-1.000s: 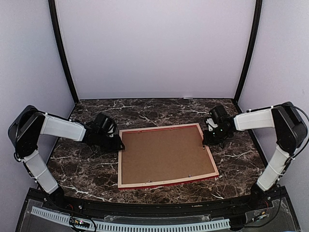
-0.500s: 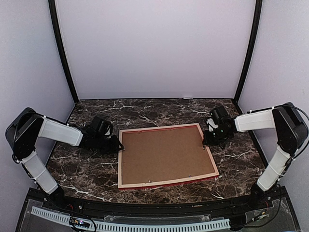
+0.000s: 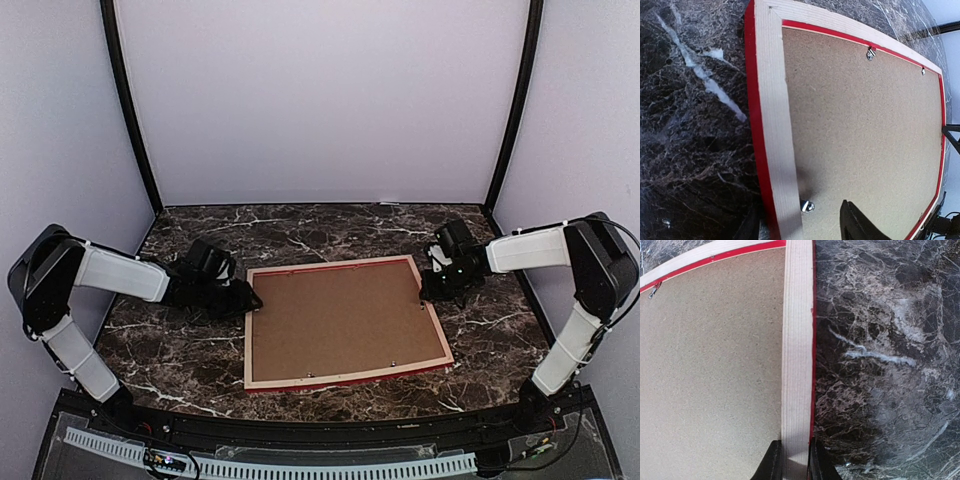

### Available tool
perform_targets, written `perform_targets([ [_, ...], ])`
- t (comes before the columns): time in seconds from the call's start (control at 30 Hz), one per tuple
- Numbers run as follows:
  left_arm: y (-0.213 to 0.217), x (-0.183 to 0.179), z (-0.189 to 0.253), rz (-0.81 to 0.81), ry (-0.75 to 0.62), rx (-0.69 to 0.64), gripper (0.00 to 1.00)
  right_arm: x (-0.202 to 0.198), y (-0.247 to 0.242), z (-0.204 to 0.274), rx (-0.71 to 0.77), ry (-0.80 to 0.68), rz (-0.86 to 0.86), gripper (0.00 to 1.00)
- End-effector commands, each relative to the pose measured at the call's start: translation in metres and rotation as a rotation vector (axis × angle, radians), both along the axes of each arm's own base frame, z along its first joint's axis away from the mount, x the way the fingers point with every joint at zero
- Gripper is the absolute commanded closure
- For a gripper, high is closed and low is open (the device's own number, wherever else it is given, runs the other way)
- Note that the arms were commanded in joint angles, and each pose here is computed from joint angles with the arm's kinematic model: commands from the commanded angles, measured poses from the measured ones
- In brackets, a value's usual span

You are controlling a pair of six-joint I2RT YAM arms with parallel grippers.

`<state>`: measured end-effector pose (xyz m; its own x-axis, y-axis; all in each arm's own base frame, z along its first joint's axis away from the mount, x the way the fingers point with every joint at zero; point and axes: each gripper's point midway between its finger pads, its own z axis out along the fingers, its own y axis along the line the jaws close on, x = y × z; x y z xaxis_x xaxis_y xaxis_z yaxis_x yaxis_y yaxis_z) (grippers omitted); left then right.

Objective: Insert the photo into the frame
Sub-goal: Press the fastener onto the backboard.

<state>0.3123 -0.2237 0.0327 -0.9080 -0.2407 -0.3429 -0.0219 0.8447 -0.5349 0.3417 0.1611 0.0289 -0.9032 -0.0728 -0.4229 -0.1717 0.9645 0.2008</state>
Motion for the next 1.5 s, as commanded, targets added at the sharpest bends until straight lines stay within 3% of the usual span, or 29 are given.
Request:
perform_targets([
  [0.0, 0.009, -0.024, -0.012, -0.039, 0.066, 0.079, 0.45, -0.01, -0.003, -0.004, 0.008, 0.05, -0.008, 0.84],
  [0.33, 0.009, -0.041, -0.025, -0.079, 0.089, 0.182, 0.64, -0.008, -0.002, -0.004, 0.007, 0.057, -0.008, 0.82],
  [0.5, 0.007, -0.04, -0.03, -0.081, 0.089, 0.192, 0.74, -0.006, -0.001, 0.0, 0.011, 0.05, -0.008, 0.71],
  [0.67, 0.008, -0.042, -0.035, -0.06, 0.088, 0.194, 0.75, -0.002, 0.007, 0.006, 0.044, 0.044, 0.007, 0.61],
  [1.13, 0.01, -0.04, -0.034, -0.007, 0.066, 0.19, 0.8, -0.017, -0.003, 0.002, 0.029, 0.06, -0.022, 0.46],
  [1.3, 0.01, -0.041, -0.036, -0.006, 0.068, 0.195, 0.8, -0.025, -0.01, -0.002, 0.007, 0.068, -0.032, 0.44],
  [1.47, 0.01, -0.042, -0.036, -0.007, 0.067, 0.197, 0.81, -0.028, -0.011, -0.006, 0.003, 0.079, -0.029, 0.52],
])
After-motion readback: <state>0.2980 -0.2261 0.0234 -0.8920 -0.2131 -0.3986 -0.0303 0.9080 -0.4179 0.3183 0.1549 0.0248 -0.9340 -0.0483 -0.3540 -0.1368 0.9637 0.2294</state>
